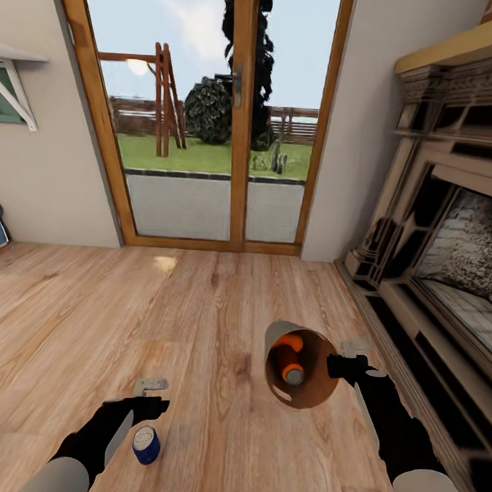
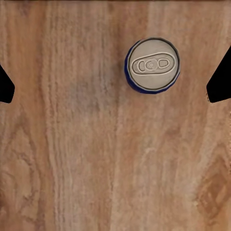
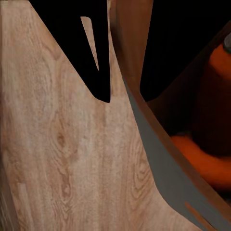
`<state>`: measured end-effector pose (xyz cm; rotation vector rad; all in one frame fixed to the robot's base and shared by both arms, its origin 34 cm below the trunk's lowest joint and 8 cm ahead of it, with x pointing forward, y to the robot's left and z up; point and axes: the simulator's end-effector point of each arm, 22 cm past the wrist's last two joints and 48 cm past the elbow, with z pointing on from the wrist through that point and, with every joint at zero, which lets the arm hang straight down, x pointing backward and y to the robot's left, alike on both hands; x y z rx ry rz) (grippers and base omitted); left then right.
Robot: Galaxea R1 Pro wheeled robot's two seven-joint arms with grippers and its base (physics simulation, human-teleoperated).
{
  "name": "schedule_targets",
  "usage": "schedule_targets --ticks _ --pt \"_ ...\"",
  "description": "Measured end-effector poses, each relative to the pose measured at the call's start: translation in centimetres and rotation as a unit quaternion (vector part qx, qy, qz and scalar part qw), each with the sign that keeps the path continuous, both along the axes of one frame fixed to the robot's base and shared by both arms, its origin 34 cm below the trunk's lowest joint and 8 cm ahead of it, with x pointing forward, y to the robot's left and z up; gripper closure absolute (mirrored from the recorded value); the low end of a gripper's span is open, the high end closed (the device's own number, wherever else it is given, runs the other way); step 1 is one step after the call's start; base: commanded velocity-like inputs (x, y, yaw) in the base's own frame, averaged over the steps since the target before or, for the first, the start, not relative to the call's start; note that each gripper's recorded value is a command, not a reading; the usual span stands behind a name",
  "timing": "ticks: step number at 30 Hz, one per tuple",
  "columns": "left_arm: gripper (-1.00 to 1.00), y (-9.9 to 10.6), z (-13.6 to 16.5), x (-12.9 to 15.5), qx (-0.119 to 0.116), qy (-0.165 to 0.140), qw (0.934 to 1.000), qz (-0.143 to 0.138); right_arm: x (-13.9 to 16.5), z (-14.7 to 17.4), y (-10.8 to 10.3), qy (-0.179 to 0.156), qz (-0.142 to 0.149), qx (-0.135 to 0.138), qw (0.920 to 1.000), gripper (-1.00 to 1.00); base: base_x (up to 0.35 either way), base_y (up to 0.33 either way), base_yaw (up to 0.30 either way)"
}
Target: Put the three can of soda from the living room inside the tash can in the kitchen.
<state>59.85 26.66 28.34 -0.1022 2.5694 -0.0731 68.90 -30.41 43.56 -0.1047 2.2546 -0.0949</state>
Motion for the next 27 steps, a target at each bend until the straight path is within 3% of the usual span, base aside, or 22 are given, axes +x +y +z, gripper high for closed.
schedule_targets --ticks 10,19,27 --pt "-1.0 1.5 -2.1 -0.8 0.008 0.016 0.9998 0.006 3.1 1.4 -0.2 0.019 -0.008 0.0 0.9998 1.0 0.0 0.0 0.0" --pt "-1.0 1.6 -4.0 -1.6 0.009 0.031 0.9995 0.005 4.0 2.1 0.4 0.027 -0.009 0.002 0.9996 1.0 0.0 0.0 0.0" --pt "-1.0 1.5 -5.7 -2.5 0.009 0.048 0.9988 0.005 4.2 4.6 1.2 0.032 -0.009 0.002 0.9995 1.0 0.0 0.0 0.0"
